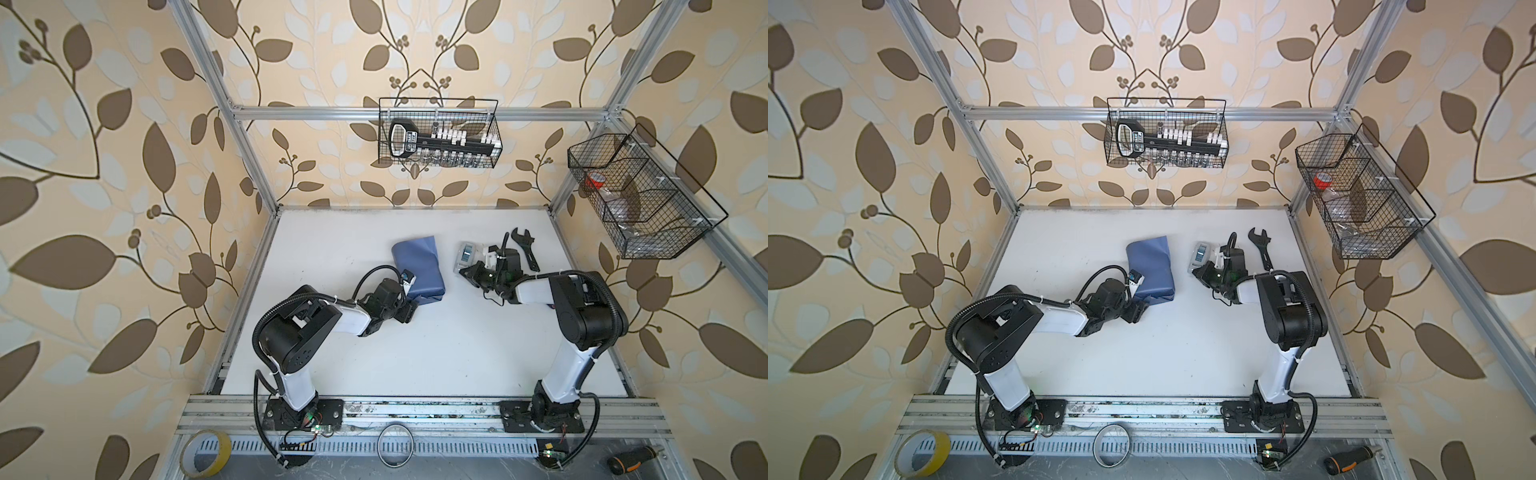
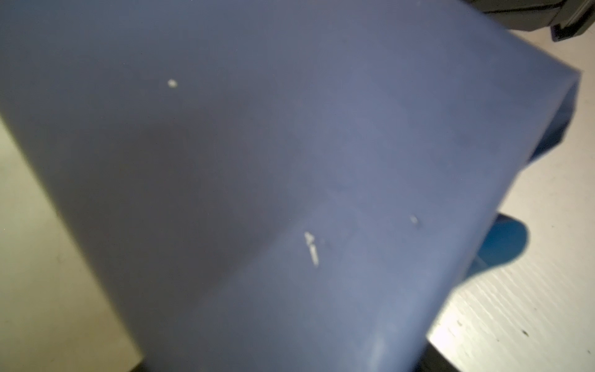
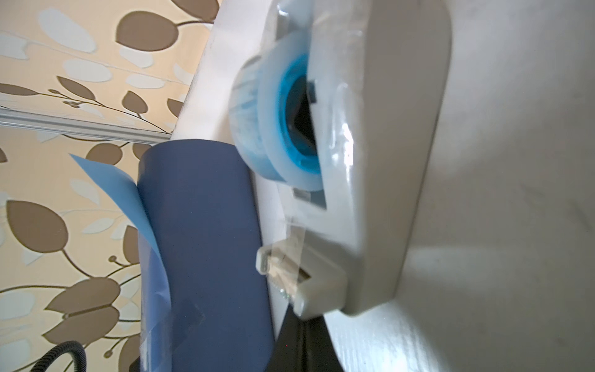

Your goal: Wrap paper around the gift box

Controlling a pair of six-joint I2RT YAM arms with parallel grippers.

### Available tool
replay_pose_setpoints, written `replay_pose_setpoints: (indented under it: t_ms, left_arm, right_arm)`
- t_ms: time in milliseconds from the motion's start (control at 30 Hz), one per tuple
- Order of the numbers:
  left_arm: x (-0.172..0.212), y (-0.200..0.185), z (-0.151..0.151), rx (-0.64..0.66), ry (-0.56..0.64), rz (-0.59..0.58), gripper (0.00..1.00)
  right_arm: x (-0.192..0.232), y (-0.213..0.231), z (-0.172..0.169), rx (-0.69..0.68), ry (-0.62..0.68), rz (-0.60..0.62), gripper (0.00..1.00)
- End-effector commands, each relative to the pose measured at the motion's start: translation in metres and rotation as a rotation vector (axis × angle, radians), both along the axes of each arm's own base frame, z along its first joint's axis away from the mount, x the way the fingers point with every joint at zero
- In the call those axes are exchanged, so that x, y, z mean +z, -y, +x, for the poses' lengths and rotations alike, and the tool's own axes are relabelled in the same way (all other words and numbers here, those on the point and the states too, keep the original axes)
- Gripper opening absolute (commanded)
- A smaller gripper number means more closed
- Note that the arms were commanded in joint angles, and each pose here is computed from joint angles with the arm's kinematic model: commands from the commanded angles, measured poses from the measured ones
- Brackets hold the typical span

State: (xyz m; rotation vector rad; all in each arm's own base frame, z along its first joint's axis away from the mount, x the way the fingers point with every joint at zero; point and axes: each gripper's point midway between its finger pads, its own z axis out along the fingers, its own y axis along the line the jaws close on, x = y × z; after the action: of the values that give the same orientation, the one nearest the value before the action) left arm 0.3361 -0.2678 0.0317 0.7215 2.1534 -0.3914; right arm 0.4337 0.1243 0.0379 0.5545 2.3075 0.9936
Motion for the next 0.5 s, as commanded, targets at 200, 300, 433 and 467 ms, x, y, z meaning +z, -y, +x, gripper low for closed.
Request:
replay_pose_setpoints:
  t_ms: [200, 300, 433, 467]
  left_arm:
    - [0.02, 0.002, 0.014, 0.022, 0.044, -0.037, 0.73]
    - [0.02, 0.003, 0.013, 0.02, 0.043, -0.04, 0.73]
    - [0.02, 0.003, 0.013, 0.021, 0.043, -0.042, 0.73]
    - [0.021, 0.003, 0.013, 0.02, 0.044, -0.043, 0.73]
  right_arm:
    - [-0.031, 0.038, -0.013, -0.142, -0.139, -0.235, 0.0]
    - [-0.026, 0.043, -0.012, -0.171, -0.134, -0.268, 0.0]
    - [-0.023, 0.046, -0.012, -0.186, -0.14, -0.285, 0.0]
    - [-0.023, 0.046, -0.012, -0.183, -0.141, -0.284, 0.0]
